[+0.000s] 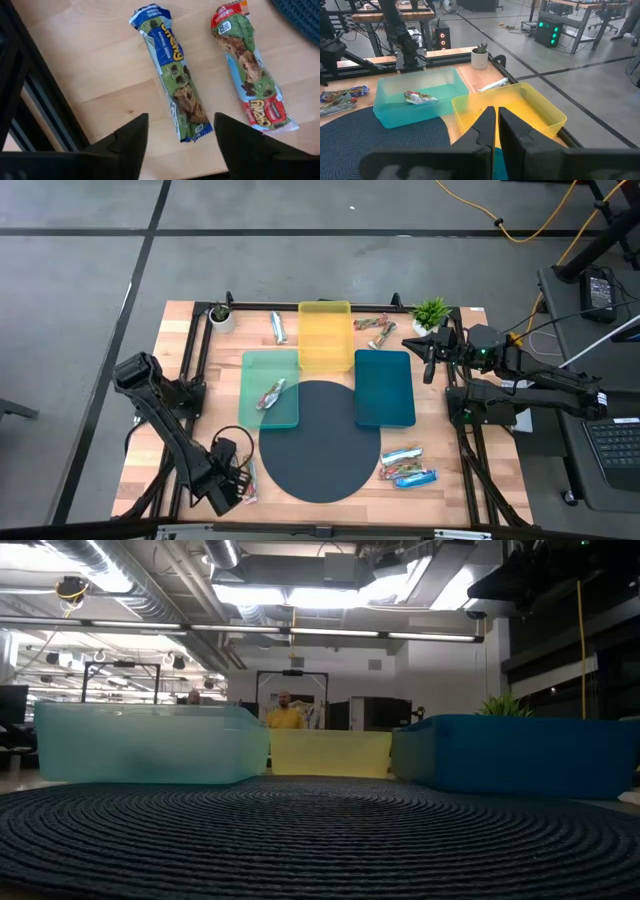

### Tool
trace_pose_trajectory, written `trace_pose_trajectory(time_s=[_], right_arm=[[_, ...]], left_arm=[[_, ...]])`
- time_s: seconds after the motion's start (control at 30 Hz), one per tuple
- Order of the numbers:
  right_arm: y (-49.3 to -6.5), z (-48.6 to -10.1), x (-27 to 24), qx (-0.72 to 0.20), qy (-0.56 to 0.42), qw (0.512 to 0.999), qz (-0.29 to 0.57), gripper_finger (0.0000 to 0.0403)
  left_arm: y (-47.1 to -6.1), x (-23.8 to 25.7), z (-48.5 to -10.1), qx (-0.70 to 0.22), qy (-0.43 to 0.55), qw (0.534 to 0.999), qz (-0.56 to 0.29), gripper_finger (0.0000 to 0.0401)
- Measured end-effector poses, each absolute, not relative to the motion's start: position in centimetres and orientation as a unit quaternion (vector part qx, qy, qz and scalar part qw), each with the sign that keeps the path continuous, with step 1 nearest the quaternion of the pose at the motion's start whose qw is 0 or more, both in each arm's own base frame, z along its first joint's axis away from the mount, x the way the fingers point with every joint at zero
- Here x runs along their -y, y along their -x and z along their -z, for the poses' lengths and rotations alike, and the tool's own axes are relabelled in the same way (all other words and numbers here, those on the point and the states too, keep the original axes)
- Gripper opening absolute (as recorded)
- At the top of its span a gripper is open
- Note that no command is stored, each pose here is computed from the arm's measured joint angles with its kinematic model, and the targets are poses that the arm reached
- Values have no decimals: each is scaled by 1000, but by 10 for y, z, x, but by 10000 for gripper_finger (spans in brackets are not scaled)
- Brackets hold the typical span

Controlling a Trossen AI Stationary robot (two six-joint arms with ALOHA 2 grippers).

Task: Pick and place Granola Bars by type
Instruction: Put the blue granola bar into the yellow bin

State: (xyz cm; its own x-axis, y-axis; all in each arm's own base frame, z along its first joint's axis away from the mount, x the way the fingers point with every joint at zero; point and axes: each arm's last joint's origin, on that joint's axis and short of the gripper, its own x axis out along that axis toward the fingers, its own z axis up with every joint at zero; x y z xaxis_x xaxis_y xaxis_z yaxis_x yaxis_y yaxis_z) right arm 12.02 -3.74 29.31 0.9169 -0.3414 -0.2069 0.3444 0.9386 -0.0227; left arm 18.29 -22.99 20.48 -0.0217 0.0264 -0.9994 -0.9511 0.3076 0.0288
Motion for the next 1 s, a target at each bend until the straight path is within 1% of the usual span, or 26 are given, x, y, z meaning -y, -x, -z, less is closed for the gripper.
trace_pose_trajectory(time_s=[0.1,0.17,0.67,0.77,0.9,1.0], right_arm=[[-120,-293,37,-104,-7,979,175,26],[-120,-293,37,-104,-7,979,175,26],[-120,-293,37,-106,7,979,173,26],[-120,-293,37,-106,7,979,173,26],[-120,-293,37,-106,7,979,173,26],[-120,-293,37,-106,7,979,173,26]], left_arm=[[-185,232,-197,-572,394,572,-437,246],[-186,234,-193,-574,390,573,-436,250],[-199,251,-155,-594,378,571,-422,251],[-200,251,-153,-592,378,568,-428,251],[-201,250,-152,-592,378,568,-429,240],[-201,250,-152,-592,378,568,-429,216]])
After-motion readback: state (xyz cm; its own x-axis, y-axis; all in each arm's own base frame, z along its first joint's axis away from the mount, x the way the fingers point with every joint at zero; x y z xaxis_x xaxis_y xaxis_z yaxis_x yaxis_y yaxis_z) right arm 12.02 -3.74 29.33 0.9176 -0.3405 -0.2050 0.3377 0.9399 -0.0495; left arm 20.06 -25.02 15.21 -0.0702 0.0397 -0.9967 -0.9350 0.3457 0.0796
